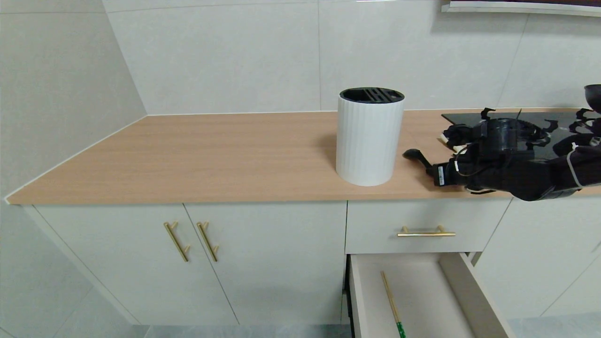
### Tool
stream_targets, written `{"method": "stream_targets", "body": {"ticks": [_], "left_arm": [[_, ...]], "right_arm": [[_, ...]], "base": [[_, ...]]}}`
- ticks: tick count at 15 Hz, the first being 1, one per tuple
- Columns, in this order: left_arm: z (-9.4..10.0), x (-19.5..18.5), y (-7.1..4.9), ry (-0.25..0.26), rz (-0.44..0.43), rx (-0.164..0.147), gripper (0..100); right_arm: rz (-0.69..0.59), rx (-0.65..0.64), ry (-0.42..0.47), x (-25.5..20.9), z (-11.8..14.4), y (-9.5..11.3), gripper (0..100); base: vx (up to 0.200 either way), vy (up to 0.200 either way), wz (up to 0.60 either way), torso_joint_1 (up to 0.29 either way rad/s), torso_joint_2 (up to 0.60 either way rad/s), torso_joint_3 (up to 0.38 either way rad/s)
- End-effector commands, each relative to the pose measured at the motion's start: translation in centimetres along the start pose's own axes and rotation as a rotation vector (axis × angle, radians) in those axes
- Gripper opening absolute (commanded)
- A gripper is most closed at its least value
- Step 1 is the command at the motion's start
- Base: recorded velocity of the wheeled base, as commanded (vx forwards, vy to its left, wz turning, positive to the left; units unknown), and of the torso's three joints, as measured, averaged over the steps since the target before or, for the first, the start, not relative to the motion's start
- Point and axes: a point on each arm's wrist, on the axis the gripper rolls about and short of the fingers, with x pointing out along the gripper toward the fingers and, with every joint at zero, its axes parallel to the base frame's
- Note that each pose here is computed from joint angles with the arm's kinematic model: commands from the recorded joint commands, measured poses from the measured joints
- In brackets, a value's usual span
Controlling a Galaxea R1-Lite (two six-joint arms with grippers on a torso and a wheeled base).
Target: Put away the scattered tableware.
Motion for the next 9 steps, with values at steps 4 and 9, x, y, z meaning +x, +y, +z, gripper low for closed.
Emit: {"method": "stream_targets", "body": {"ticks": [4,9], "left_arm": [[0.0,0.0,0.0,0.000,0.001,0.000,100],[0.0,0.0,0.0,0.000,0.001,0.000,100]], "right_arm": [[0.022,0.112,-0.020,-6.8,3.3,1.1,0],[0.076,0.129,0.096,-17.8,2.0,2.5,0]], "base": [[0.000,0.000,0.00,0.000,0.00,0.000],[0.000,0.000,0.00,0.000,0.00,0.000]]}}
